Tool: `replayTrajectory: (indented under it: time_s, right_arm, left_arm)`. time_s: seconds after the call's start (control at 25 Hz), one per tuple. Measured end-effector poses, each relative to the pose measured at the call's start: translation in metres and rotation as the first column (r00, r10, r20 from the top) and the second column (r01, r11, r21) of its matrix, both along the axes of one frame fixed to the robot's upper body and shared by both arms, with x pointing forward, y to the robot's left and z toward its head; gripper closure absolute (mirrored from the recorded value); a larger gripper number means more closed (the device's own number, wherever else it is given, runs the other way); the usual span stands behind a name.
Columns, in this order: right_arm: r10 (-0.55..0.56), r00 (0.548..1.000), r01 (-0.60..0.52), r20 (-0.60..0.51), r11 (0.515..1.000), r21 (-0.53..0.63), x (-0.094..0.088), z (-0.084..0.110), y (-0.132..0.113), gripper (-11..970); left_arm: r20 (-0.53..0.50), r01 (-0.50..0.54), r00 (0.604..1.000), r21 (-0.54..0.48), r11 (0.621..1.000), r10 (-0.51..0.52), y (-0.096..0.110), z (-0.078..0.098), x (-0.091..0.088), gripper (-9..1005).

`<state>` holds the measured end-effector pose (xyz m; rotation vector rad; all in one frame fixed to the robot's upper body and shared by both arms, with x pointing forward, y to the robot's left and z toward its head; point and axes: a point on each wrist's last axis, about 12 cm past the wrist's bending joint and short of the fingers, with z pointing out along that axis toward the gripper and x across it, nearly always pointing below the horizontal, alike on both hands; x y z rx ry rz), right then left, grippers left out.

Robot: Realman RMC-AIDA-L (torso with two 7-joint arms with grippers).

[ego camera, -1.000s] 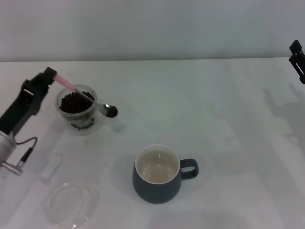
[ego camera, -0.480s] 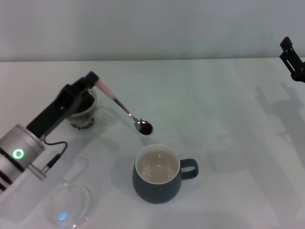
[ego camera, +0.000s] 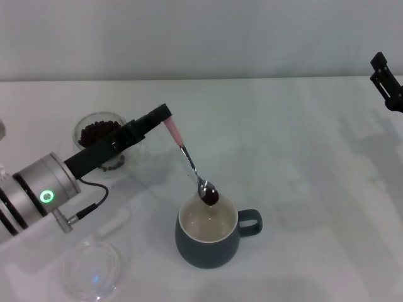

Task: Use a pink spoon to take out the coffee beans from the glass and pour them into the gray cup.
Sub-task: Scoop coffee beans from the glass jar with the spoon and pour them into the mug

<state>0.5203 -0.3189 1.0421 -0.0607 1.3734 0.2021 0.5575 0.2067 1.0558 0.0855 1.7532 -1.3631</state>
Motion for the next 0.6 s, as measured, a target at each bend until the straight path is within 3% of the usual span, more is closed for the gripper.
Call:
replayTrajectory:
  time_s: [0.36, 0.6]
  right_arm:
    - [-0.007, 1.0, 0.007, -0.001, 1.0, 0.006, 0.002, 0.0, 0.0, 143]
    - [-0.009, 1.0, 0.009, 0.003, 1.0, 0.009, 0.003, 0.001, 0.001, 143]
  left_arm:
    - [0.257, 0.1, 0.956, 0.163, 0.982, -0.14, -0.003, 0.019, 0.008, 860]
    - [0.396, 0.207, 0.869, 0.253, 0.945, -0.296, -0.012, 0.029, 0.003, 860]
